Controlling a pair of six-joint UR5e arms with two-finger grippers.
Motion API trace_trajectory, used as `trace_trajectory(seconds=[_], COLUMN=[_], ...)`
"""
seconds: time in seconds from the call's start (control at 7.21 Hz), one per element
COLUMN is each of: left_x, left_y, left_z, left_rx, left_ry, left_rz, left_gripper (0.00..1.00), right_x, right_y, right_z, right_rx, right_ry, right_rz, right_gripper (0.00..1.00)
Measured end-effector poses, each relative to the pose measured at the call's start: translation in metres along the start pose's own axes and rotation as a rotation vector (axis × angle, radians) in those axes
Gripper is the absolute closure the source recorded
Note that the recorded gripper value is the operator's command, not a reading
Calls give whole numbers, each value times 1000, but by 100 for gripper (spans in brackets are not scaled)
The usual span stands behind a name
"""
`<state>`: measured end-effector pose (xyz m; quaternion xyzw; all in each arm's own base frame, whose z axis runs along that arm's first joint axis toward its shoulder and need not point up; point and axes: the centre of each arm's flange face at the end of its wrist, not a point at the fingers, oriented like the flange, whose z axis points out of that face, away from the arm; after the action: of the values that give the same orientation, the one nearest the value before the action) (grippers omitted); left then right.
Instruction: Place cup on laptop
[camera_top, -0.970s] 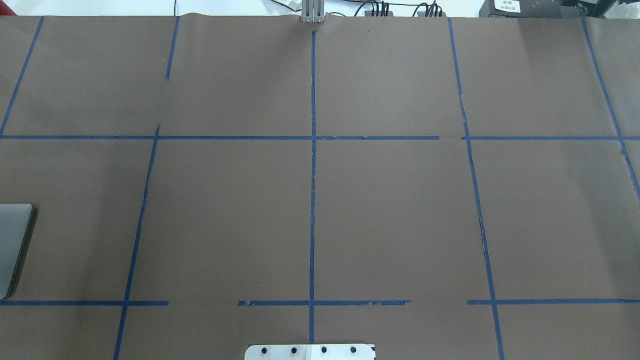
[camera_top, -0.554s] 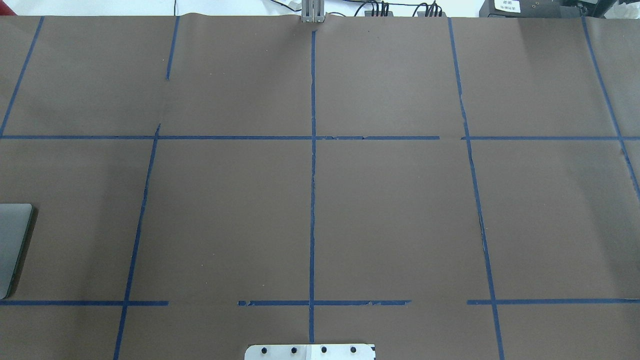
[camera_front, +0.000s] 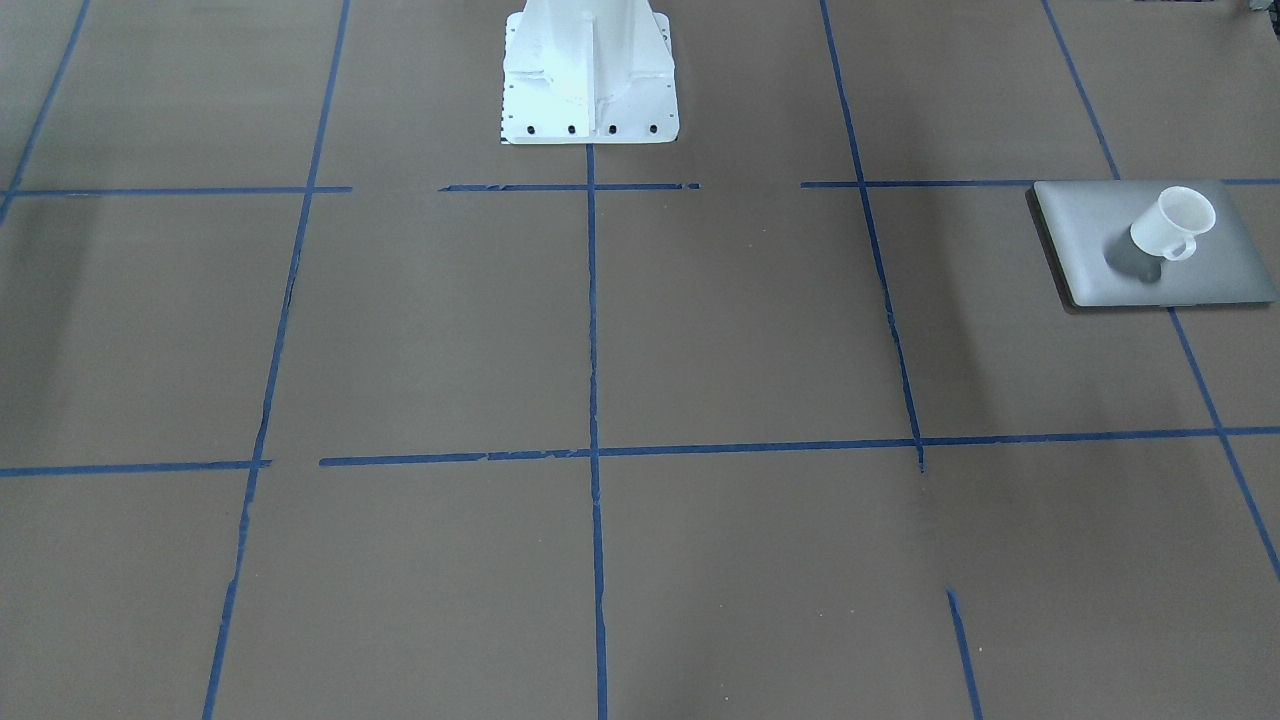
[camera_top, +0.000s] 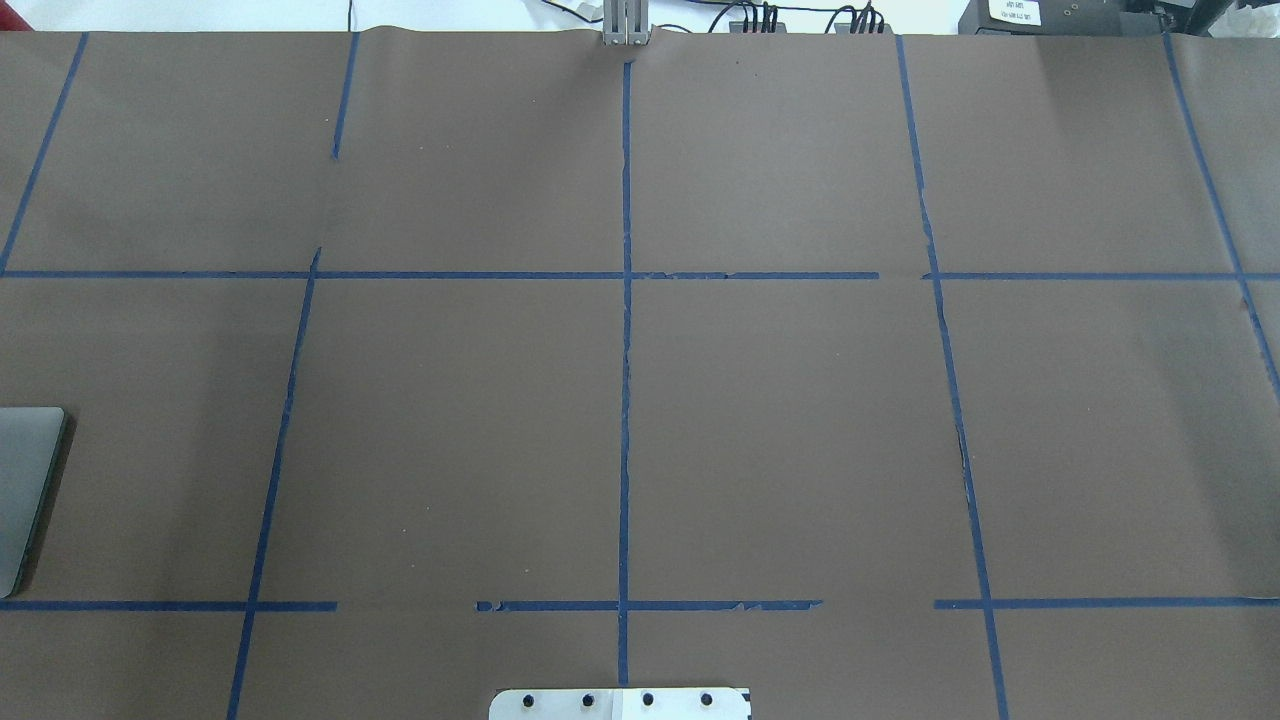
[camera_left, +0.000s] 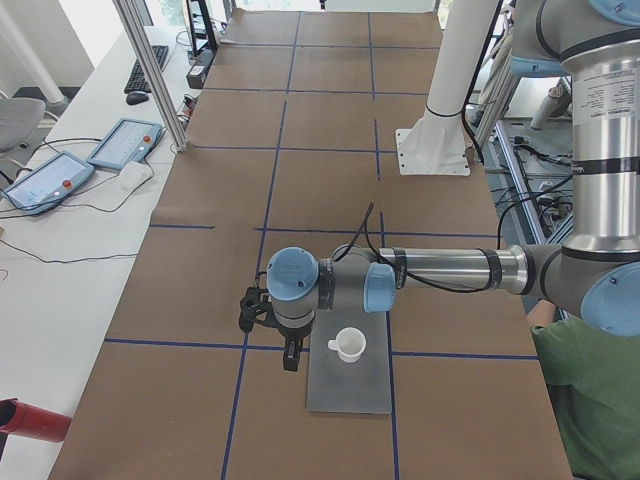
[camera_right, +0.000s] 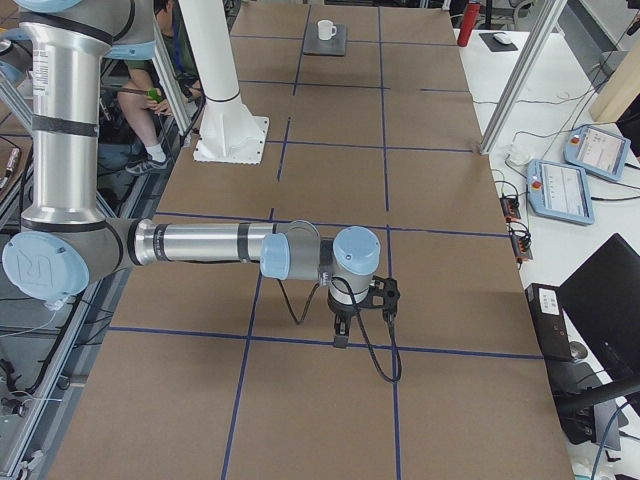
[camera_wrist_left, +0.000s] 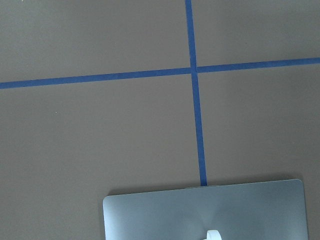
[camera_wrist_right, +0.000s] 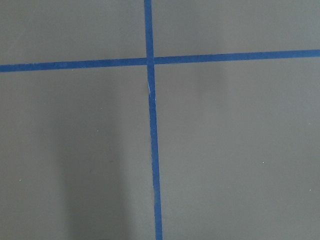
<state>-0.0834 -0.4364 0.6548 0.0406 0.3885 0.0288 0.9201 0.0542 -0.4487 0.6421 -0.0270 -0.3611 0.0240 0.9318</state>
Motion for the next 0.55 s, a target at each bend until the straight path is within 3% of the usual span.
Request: trace_trajectory(seconds=[0.55], left_x=[1], left_y=[-2], left_z=[0], left_rx=[0], left_ry=[0], left_rz=[4], left_gripper=[0], right_x=[0], right_y=[0], right_z=[0], right_rx=[0], right_ry=[0], right_rz=[0], right_gripper=[0])
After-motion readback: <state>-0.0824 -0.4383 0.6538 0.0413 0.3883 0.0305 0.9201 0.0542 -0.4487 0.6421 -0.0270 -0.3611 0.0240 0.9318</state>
